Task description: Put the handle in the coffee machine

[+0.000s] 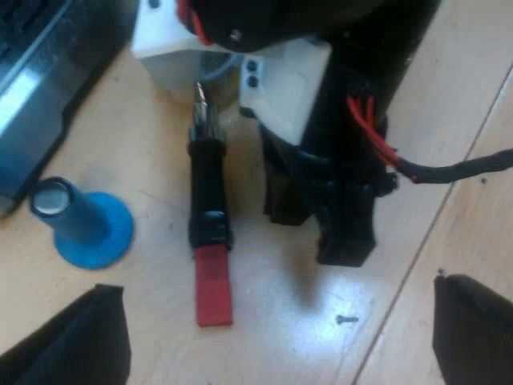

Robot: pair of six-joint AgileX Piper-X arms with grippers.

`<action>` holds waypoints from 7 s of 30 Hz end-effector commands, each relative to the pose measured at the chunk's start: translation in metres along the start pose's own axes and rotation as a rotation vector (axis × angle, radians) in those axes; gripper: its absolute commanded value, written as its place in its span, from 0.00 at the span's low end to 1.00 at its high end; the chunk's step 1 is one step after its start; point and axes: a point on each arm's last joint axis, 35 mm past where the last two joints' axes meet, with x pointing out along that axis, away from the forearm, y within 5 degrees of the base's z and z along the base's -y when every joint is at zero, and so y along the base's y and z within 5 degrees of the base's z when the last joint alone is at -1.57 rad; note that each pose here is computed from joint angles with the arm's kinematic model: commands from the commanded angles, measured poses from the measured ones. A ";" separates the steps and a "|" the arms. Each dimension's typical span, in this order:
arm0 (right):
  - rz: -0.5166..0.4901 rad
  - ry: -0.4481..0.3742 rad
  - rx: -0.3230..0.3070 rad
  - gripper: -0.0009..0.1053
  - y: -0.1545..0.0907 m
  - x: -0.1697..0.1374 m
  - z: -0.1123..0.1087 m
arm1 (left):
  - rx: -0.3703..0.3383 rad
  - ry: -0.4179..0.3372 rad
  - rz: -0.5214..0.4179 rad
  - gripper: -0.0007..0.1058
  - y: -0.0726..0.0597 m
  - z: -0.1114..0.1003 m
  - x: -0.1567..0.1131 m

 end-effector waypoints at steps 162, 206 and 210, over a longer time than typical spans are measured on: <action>-0.270 0.023 0.014 0.01 -0.070 -0.138 0.017 | 0.202 -0.006 -0.173 0.67 -0.002 0.031 0.055; -0.260 0.003 -0.031 0.01 -0.063 -0.176 0.001 | 0.249 -0.012 -0.312 0.67 0.025 0.023 0.129; -0.260 0.003 -0.031 0.01 -0.063 -0.176 0.001 | 0.248 -0.008 -0.312 0.67 0.026 0.024 0.134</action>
